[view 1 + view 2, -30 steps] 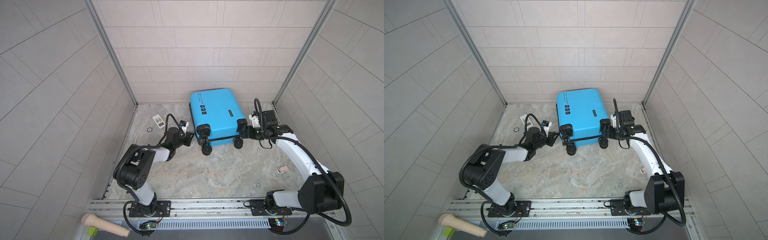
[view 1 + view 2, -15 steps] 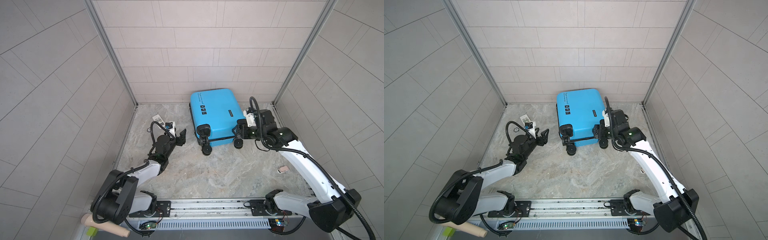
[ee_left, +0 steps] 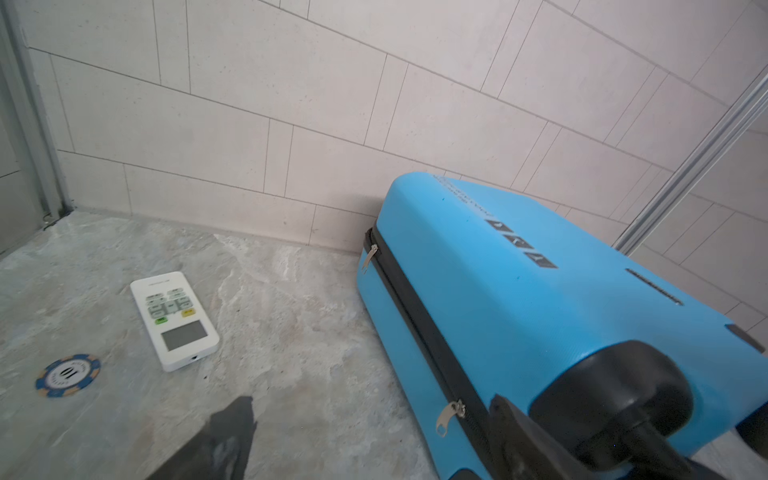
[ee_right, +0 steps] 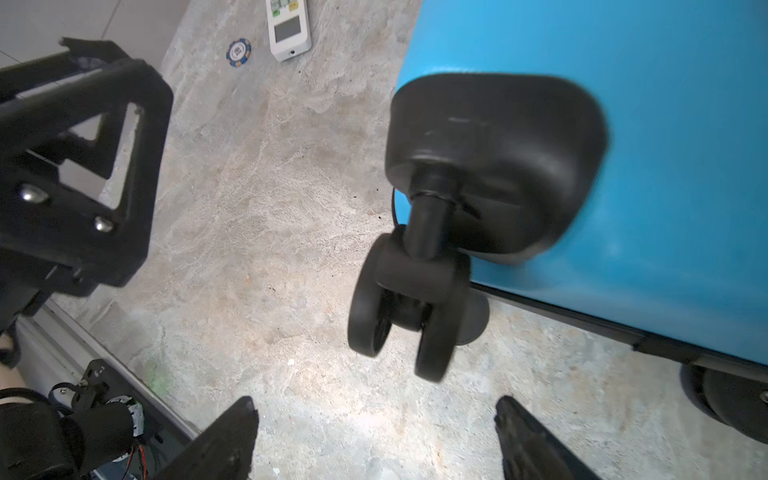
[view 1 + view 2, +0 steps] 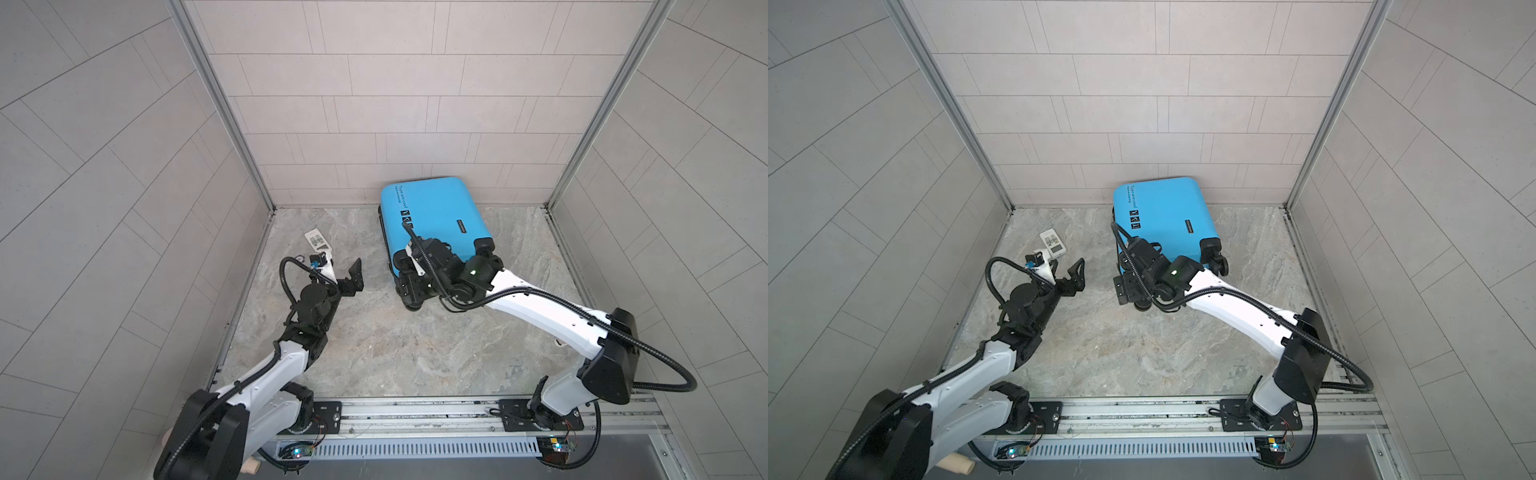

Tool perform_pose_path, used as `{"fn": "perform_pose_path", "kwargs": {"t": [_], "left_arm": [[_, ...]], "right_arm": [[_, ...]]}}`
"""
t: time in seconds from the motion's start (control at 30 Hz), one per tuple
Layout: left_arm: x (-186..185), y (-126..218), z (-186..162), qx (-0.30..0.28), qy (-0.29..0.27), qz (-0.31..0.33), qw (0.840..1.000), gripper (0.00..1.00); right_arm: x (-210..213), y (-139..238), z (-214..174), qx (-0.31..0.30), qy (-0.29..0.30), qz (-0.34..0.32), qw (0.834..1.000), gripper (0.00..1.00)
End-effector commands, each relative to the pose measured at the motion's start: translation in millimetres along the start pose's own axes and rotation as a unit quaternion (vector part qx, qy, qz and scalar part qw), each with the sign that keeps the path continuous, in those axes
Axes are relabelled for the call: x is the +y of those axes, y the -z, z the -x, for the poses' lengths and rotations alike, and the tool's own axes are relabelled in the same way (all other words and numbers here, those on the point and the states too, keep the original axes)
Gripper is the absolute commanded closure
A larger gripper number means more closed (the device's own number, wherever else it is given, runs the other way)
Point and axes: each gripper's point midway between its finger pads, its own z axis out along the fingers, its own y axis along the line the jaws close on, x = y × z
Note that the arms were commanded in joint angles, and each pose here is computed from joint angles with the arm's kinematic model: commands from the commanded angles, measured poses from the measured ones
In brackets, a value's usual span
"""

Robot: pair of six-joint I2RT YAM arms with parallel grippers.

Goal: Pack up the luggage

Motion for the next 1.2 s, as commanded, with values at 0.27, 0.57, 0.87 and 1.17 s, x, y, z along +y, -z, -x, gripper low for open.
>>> {"fn": "perform_pose_path", "kwargs": {"t": [0.27, 0.57, 0.87, 1.17], "left_arm": [[24.4, 32.8, -33.3, 0.034, 0.022, 0.036, 0.999, 0.13], [11.4, 31.5, -33.6, 0.046, 0.007, 0.004, 0.999, 0.31], [-39.4, 24.3, -43.5, 0.064, -0.03, -0.078, 0.994, 0.4], [-134.2, 41.6, -83.0, 0.086, -0.171, -0.219, 0.957, 0.46]], "right_arm": [[-4.4, -48.4, 12.2, 0.015, -0.002, -0.06, 0.998, 0.3], [-15.9, -38.2, 5.8, 0.001, -0.001, -0.073, 0.997, 0.93], [-42.5, 10.7, -20.3, -0.021, 0.009, -0.084, 0.996, 1.0], [-75.2, 43.5, -52.1, -0.014, 0.037, -0.114, 0.993, 1.0]]}}
